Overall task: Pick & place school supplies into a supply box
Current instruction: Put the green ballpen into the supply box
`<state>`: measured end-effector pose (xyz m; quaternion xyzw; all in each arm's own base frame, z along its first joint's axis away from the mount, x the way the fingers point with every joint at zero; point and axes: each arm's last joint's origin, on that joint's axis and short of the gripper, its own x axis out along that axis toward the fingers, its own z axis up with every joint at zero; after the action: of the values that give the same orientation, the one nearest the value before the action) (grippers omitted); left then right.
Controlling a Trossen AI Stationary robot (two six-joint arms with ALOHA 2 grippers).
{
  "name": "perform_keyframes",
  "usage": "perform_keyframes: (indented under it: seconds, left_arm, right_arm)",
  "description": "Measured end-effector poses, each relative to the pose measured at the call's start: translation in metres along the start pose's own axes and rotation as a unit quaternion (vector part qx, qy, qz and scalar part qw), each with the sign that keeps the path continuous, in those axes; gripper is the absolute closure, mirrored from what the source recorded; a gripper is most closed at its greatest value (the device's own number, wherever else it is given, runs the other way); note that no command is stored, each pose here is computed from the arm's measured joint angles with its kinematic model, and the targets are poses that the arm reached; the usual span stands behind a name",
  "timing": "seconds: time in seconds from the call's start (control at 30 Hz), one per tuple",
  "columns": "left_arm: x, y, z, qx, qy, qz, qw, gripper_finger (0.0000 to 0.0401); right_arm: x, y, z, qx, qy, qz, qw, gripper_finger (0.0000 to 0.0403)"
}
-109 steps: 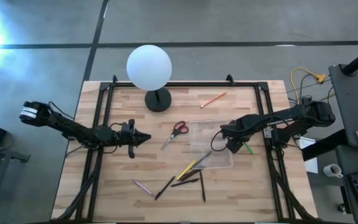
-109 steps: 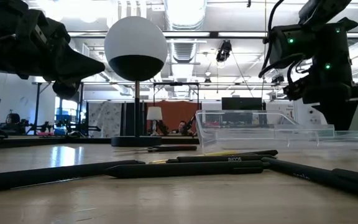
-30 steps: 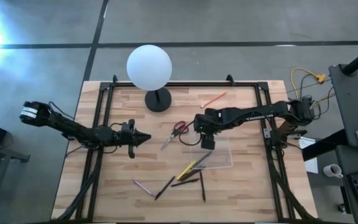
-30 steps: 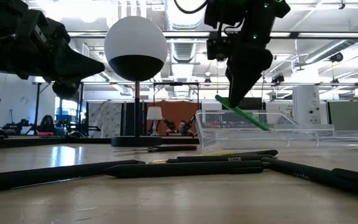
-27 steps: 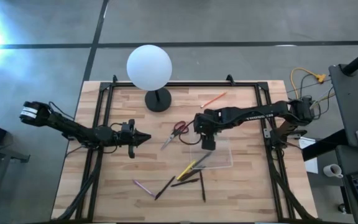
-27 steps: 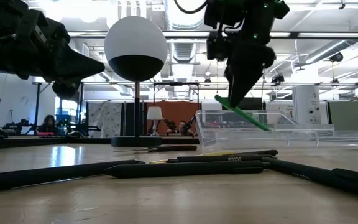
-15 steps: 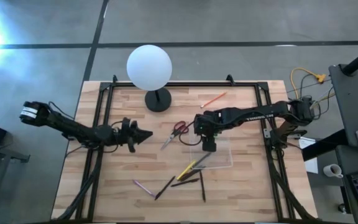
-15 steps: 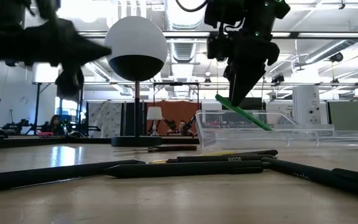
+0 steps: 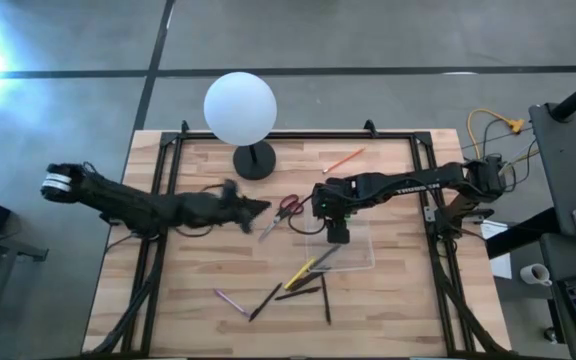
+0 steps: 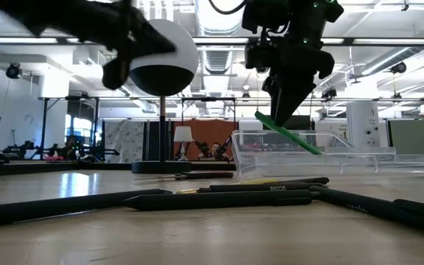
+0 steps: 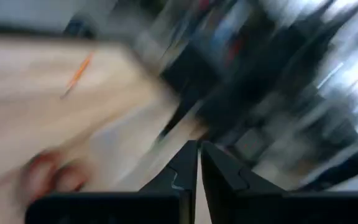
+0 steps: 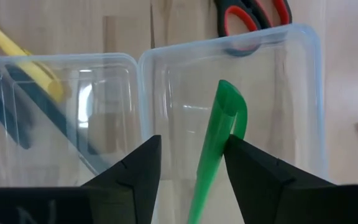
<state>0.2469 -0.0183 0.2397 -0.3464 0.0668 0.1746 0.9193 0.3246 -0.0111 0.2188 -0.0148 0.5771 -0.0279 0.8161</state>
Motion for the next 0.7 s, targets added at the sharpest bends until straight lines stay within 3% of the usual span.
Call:
perform_keyframes:
  seconds: [0.1,0.2,0.3,0.4,0.7]
  left_arm:
    - [0.027,-0.009,-0.001,0.126,0.102,0.114,0.980,0.0395]
    - [0.050,-0.023,0.005,0.213,0.123,0.171,0.954,0.0395]
    - [0.074,-0.037,0.007,0.267,0.121,0.159,0.943,0.0395]
    - [0.094,-0.046,0.005,0.283,0.102,0.140,0.944,0.0395]
    - [0.125,-0.048,-0.012,0.245,0.036,0.063,0.967,0.0395]
  right_arm:
    - [0.000,0.000,0.000,-0.016,0.002,-0.001,1.000,0.0238]
    - [0.000,-0.001,-0.001,-0.008,0.005,-0.001,1.000,0.0239]
    - [0.000,0.000,-0.001,0.014,0.007,0.000,1.000,0.0242]
    - [0.000,0.000,-0.001,0.025,0.006,0.010,1.000,0.0243]
    - [-0.007,0.001,0.002,0.029,-0.022,0.032,0.999,0.0243]
